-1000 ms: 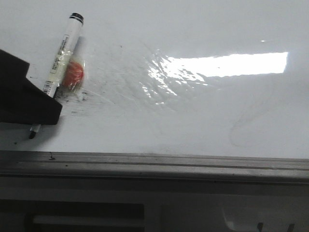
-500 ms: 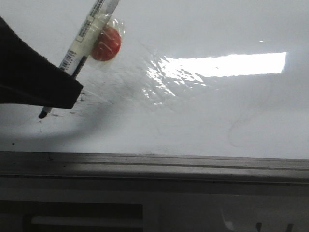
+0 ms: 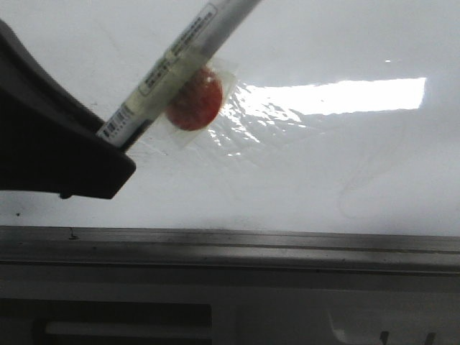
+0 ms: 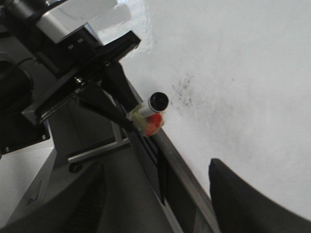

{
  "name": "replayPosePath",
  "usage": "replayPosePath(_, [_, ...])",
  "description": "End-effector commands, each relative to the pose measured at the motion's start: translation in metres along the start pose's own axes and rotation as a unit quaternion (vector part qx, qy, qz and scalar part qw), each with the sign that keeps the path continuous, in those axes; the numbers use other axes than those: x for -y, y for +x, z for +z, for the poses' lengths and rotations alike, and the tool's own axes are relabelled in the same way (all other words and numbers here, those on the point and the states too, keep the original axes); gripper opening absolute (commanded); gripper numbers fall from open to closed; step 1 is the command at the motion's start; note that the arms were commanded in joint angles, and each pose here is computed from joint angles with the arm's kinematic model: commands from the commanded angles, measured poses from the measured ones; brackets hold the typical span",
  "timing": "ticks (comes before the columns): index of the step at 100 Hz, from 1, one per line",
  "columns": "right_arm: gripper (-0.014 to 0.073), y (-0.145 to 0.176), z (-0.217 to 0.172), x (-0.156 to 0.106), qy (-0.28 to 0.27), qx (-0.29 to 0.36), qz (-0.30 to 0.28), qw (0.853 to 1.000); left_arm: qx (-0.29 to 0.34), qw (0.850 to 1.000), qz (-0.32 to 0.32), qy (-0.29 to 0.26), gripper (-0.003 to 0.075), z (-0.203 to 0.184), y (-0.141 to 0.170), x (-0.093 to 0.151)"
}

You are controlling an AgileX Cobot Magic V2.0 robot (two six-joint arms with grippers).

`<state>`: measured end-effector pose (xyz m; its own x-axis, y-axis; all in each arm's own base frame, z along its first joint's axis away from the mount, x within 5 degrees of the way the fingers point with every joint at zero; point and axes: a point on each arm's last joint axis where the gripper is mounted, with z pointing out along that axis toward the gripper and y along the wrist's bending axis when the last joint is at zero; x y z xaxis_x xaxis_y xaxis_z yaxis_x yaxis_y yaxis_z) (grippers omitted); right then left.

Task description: Write number 8 on whiteboard

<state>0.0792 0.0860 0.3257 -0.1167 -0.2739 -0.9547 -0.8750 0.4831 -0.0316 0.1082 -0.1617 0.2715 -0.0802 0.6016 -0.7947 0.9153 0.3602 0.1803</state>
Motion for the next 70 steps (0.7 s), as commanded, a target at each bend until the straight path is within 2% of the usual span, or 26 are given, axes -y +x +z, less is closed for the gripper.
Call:
replayPosePath(1, [0.0409,-0.012,0.008,0.004,-0.02,0.022,-0.009,1.0,0.055,0.998,0.023,-0.021,-0.002,-0.01,-0.023,-0.005])
replayPosePath(29, [0.0409,-0.019,0.041,0.012,-0.065,0.008,-0.008,0.998,0.065,0.991,0.115,-0.031,-0.002,-0.014,-0.031,-0.007])
replayPosePath(38, [0.0409,-0.027,0.052,0.014,-0.076,0.007,-0.034,0.997,0.063,0.989,0.126,-0.031,-0.002,-0.013,-0.03,-0.007])
replayPosePath(52, [0.0409,-0.032,0.069,0.015,-0.077,0.002,-0.032,0.997,0.063,0.989,0.127,-0.033,-0.002,-0.012,-0.031,-0.008])
replayPosePath(70, [0.0409,-0.03,0.09,0.008,-0.105,-0.001,-0.025,0.994,0.065,0.989,0.127,-0.034,-0.002,-0.012,-0.031,-0.008])
